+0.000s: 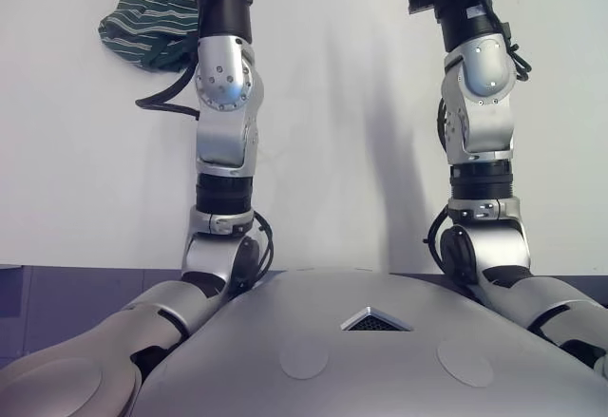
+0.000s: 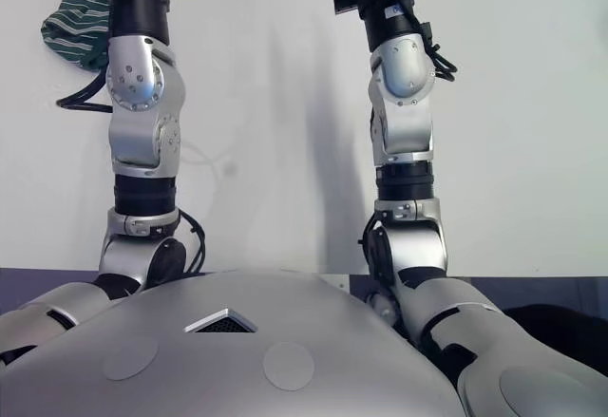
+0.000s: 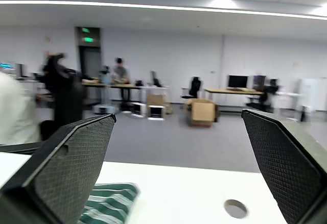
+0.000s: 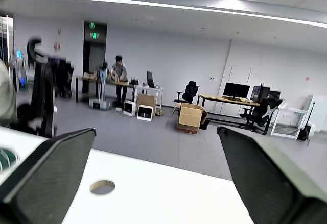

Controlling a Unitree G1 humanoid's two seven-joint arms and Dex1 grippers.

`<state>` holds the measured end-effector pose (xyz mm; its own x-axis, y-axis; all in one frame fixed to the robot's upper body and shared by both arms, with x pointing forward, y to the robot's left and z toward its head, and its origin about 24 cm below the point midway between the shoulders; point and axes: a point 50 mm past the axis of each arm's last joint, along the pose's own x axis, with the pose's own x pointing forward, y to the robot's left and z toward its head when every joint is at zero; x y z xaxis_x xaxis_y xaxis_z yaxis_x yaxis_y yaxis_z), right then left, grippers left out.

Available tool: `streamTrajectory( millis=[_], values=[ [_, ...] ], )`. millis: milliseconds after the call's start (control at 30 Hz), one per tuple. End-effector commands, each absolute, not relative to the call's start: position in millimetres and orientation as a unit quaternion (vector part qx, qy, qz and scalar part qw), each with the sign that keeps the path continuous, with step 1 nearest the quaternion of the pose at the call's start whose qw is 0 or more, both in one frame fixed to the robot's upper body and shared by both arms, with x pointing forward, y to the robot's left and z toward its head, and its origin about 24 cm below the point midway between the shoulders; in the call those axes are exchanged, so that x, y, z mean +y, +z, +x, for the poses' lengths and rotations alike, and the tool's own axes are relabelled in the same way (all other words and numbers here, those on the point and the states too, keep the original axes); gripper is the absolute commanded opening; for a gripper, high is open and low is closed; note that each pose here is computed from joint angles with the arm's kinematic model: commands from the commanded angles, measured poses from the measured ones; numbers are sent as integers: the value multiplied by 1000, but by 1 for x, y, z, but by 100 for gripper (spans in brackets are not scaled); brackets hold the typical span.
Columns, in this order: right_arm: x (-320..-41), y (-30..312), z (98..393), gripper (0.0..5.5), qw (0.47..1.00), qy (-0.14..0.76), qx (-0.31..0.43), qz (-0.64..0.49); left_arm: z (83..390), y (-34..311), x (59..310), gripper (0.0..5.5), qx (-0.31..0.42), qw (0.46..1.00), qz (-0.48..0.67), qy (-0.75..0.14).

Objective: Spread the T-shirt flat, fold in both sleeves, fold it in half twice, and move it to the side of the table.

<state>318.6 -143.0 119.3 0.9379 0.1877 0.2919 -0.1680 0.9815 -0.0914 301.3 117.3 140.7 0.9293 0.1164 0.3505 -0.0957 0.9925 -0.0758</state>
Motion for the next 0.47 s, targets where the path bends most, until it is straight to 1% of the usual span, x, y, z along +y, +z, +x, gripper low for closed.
streamTrajectory(
  millis=[33, 100, 233, 467],
  values=[
    [-143, 116, 314, 444, 981, 102, -161, -32, 303, 144, 114, 454, -180, 982, -31, 42],
    [-142, 115, 311, 444, 978, 117, -164, -50, 303, 146, 107, 454, -181, 982, -51, 11],
    [-143, 111, 313, 444, 982, 119, -141, -27, 299, 145, 103, 454, -171, 981, -74, -45],
    [-141, 109, 314, 444, 987, 96, -127, -9, 300, 146, 104, 454, -182, 980, -75, -40]
  ],
)
